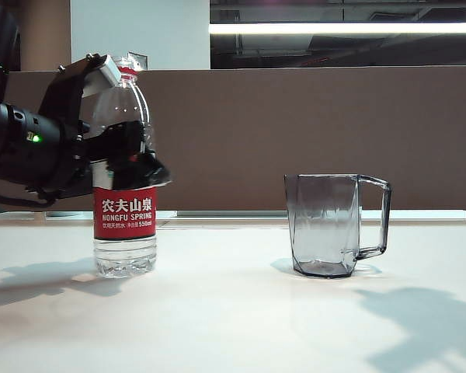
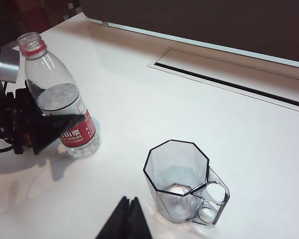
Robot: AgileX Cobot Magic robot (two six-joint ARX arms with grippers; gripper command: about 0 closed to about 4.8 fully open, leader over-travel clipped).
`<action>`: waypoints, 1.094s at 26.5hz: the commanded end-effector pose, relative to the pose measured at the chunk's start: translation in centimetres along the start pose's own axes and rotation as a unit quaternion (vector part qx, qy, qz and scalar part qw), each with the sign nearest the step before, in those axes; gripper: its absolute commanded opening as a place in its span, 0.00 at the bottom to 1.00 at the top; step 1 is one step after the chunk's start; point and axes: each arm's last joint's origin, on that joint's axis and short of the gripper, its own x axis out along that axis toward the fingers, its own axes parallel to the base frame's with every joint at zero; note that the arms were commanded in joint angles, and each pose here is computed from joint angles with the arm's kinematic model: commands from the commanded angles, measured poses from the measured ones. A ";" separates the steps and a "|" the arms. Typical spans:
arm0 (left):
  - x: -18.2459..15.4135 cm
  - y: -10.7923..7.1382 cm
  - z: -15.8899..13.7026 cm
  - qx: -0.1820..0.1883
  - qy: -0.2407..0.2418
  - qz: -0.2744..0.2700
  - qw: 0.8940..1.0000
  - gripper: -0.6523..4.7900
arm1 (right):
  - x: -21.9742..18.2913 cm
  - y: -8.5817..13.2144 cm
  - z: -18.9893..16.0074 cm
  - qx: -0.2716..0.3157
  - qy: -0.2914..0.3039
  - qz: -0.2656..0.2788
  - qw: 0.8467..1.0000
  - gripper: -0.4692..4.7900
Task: Pick up the mineral water bottle with the left hand on the table and pour water into the mug until it's half full.
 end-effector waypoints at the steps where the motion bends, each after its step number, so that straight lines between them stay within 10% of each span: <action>1: 0.0 0.0 0.3 0.001 -0.010 -0.003 1.000 0.70 | -0.2 0.0 0.3 0.000 -0.009 0.002 1.000 0.09; 6: 0.0 0.0 0.3 0.001 -0.010 -0.003 1.000 0.53 | -0.2 0.0 0.3 0.000 -0.010 0.002 1.000 0.09; 17: 0.0 0.0 0.5 0.002 -0.021 -0.003 1.000 0.52 | -0.2 0.0 0.2 0.000 -0.005 0.001 1.000 0.09; 29: 4.6 0.0 5.6 0.093 -0.031 -0.005 0.995 0.52 | -0.9 0.0 -0.5 -0.001 0.023 0.000 1.000 0.09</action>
